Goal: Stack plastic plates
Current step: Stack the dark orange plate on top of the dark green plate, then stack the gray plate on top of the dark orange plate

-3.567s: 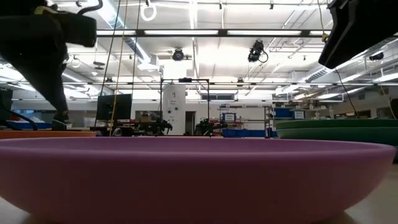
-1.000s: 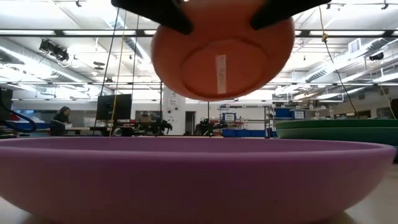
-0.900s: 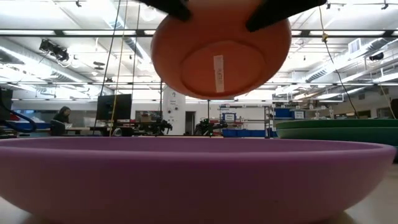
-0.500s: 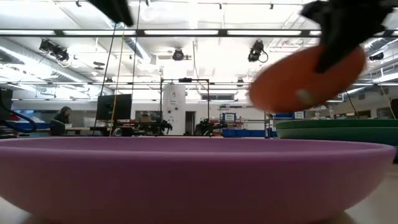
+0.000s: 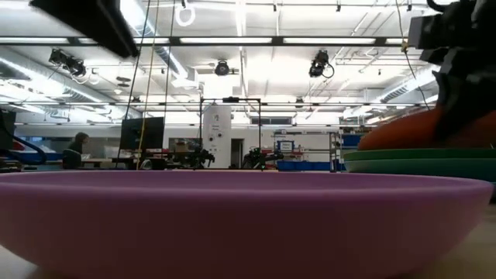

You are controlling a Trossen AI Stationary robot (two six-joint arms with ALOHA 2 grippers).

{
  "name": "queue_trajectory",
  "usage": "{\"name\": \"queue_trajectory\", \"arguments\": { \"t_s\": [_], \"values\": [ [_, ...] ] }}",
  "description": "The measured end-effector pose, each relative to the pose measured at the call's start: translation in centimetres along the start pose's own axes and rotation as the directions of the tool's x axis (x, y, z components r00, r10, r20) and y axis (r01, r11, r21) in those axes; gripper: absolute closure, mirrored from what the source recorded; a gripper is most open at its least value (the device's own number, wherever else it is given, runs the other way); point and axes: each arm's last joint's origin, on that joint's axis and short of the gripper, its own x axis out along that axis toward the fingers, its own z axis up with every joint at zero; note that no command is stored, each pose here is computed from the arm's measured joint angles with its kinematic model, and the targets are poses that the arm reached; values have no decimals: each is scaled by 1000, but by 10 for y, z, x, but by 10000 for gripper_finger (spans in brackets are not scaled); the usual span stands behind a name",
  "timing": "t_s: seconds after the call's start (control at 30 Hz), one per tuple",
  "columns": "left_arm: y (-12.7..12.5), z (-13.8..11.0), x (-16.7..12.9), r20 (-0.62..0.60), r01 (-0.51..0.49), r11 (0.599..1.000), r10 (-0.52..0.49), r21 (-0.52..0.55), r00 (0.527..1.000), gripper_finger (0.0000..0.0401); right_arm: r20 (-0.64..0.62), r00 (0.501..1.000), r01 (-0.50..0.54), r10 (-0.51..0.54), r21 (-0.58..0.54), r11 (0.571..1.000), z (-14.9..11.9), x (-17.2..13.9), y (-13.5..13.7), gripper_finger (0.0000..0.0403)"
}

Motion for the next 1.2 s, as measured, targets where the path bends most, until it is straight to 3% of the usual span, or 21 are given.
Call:
{"name": "queue_trajectory", "arguments": {
  "t_s": [0.23, 0.47, 0.7, 0.93, 1.1, 1.2],
  "values": [
    [-15, -22, 39, 56, 128, 985, -122, -112, 991, 225, -14, 1000, -8, 7, -95, 995, 1, 13, -3, 381],
    [-12, -33, 65, 66, 180, 966, -171, -186, 983, 225, -76, 996, -51, 47, -59, 997, 1, 25, -6, 370],
    [-5, -29, 65, 67, 180, 969, -171, -168, 983, 225, -125, 989, -87, 78, -65, 994, 3, 17, -6, 321],
    [12, -27, 49, 74, 180, 967, -170, -180, 983, 225, -159, 987, -39, 31, -50, 998, 7, -3, -17, 261],
    [15, -27, 44, 83, 188, 963, -175, -191, 981, 225, -75, 992, -104, 105, 13, 995, 2, -23, -19, 234],
    [14, -27, 45, 86, 192, 960, -178, -203, 980, 225, -80, 976, -197, 201, 54, 979, -3, -34, -17, 224]
  ]
}}
